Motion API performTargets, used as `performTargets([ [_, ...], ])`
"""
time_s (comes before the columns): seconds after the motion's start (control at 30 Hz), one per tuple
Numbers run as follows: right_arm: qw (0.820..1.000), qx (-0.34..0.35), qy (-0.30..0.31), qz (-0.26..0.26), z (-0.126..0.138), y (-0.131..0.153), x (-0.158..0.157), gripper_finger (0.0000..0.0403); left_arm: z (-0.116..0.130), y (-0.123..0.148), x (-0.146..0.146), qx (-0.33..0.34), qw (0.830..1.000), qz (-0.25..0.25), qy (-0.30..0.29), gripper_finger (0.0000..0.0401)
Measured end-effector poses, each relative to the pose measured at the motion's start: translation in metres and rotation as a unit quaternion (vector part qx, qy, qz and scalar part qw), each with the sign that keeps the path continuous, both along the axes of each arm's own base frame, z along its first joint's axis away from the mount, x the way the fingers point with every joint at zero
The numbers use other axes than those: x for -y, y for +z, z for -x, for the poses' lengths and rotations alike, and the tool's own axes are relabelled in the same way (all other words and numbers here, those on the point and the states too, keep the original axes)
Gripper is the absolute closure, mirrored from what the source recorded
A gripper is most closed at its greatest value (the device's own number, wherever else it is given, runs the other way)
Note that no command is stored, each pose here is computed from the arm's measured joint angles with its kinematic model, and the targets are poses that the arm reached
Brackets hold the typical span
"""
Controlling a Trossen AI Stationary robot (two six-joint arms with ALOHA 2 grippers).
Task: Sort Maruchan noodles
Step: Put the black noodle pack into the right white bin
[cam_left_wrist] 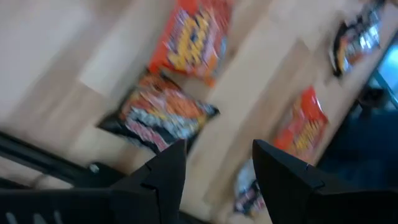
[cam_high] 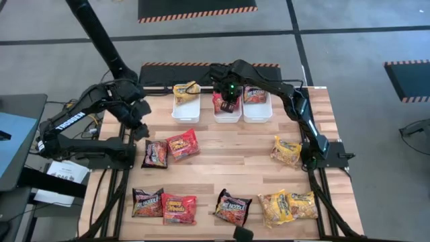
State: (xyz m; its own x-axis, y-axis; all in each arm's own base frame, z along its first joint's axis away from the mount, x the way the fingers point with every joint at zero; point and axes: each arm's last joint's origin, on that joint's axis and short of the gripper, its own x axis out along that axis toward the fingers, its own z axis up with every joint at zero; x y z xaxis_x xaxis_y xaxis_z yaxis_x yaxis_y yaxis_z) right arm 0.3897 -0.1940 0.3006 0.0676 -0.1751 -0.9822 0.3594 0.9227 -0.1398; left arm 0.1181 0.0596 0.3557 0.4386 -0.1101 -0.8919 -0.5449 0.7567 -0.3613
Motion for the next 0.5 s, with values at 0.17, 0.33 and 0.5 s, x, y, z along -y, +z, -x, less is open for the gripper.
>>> performTargets([
  [0.17,1.0,-0.01,-0.016,-0.009,-0.002,0.0,-0.011,0.029,0.003,-0.001,0.009,-0.01,0.998,0.033,-0.049,0.023],
  [0.33,0.999,0.008,-0.025,-0.039,-0.012,-0.001,-0.033,0.029,0.001,-0.001,0.018,-0.016,0.996,0.052,-0.073,0.022],
  [0.5,0.996,0.03,-0.019,-0.078,-0.02,0.006,-0.065,0.029,-0.001,-0.003,0.03,-0.022,0.992,0.078,-0.091,0.0218],
])
